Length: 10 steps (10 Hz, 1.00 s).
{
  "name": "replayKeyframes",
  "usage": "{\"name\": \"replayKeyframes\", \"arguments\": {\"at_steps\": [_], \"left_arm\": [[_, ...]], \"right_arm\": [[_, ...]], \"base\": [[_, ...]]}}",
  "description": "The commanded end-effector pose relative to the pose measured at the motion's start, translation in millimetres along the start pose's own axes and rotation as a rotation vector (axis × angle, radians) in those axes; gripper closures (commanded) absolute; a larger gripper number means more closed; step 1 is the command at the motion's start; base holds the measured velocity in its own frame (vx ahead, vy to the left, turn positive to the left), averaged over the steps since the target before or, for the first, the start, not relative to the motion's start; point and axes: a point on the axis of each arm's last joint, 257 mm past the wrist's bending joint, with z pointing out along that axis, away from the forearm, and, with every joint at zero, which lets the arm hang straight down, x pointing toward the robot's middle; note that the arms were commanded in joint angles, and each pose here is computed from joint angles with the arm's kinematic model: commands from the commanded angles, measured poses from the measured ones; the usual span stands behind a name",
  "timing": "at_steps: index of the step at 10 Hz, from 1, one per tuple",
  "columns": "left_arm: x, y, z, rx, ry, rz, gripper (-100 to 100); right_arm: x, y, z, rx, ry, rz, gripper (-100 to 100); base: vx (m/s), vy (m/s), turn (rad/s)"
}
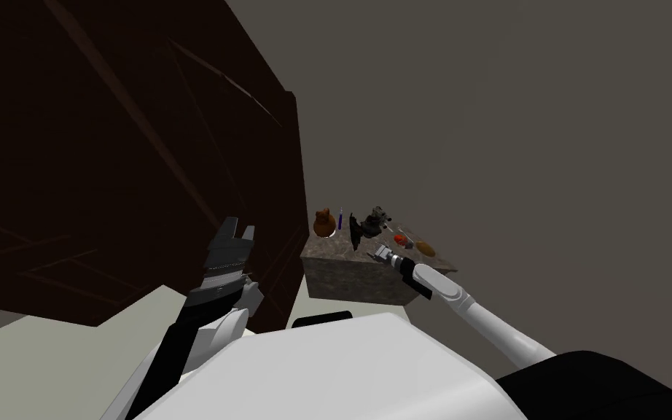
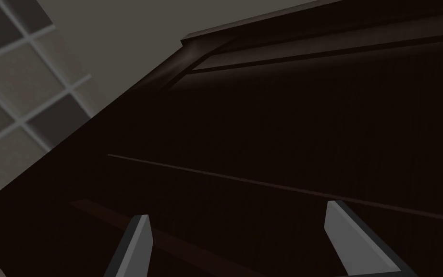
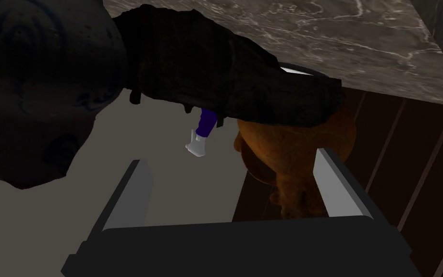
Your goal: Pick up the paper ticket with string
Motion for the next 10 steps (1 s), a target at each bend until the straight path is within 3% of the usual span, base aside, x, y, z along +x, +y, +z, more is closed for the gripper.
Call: {"name": "replayKeyframes", "arguments": {"at_steps": [1, 3, 4, 5, 8, 9, 10], "left_arm": [[0.0, 0.0, 0.0, 0.0, 0.0, 0.0, 0], [0.0, 0.0, 0.0, 0.0, 0.0, 0.0, 0], [0.0, 0.0, 0.0, 0.0, 0.0, 0.0, 0], [0.0, 0.0, 0.0, 0.0, 0.0, 0.0, 0], [0.0, 0.0, 0.0, 0.0, 0.0, 0.0, 0], [0.0, 0.0, 0.0, 0.0, 0.0, 0.0, 0], [0.0, 0.0, 0.0, 0.0, 0.0, 0.0, 0]], "right_arm": [[24.6, -18.8, -6.4, 0.014, 0.074, -0.084, -100], [26.8, -20.9, -7.4, 0.014, 0.086, -0.123, -100], [46.6, -38.5, -15.1, 0.026, 0.149, -0.191, -100], [48.0, -39.3, -15.5, 0.025, 0.156, -0.214, -100], [85.6, -76.8, -36.0, 0.046, 0.284, -0.356, -100], [86.1, -78.7, -36.9, 0.045, 0.29, -0.377, -100], [102.6, -98.7, -49.7, 0.054, 0.353, -0.442, -100]], "base": [[-0.001, 0.028, 0.132], [0.001, 0.013, 0.02], [-0.001, 0.012, 0.11], [-0.001, 0.007, 0.074], [0.0, 0.005, 0.096], [0.0, -0.004, 0.067], [0.001, -0.007, 0.123]]}}
